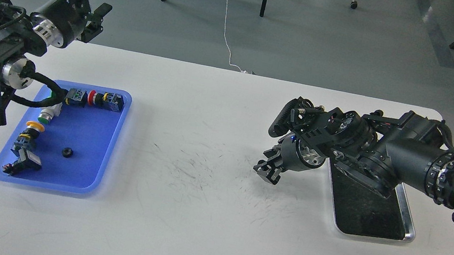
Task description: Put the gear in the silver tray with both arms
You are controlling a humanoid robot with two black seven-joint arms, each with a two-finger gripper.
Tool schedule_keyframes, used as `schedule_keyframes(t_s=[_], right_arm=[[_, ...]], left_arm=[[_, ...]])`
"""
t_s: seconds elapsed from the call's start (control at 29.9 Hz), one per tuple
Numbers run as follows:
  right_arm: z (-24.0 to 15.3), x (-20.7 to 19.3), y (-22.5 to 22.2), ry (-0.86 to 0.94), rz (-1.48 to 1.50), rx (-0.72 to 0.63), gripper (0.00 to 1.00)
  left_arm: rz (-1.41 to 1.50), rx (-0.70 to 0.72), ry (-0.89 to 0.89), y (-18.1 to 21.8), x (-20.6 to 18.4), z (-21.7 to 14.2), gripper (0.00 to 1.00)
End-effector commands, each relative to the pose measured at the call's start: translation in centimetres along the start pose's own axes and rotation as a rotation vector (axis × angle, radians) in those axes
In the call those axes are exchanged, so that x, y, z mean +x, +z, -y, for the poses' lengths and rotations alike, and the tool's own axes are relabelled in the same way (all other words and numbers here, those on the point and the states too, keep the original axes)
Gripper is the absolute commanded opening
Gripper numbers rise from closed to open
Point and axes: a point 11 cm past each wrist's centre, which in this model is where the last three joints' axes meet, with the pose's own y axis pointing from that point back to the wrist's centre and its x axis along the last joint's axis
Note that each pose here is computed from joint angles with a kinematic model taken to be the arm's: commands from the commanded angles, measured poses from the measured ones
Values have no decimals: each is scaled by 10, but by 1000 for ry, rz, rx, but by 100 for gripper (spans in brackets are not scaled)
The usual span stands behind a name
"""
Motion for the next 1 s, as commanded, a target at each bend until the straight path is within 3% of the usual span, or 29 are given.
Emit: schedule_keyframes(t_s=[0.0, 0.27, 0.47, 0.53, 0.97], right_arm=[[1, -2, -1, -1, 2, 2, 33], [2, -5, -1, -4, 9, 3, 23], [1, -5, -1, -5, 6, 4, 10], [-1, -3, 1, -4, 3, 1, 1], [-76, -22, 77, 8, 71, -187, 1]], left_arm=[[2, 0, 2, 1, 1, 0, 98], [5, -1, 2, 1, 2, 0, 98], [3, -1, 2, 2, 2, 0, 98], [9, -2, 8, 3, 5, -2, 98], [8, 3, 13, 1, 8, -4, 98]])
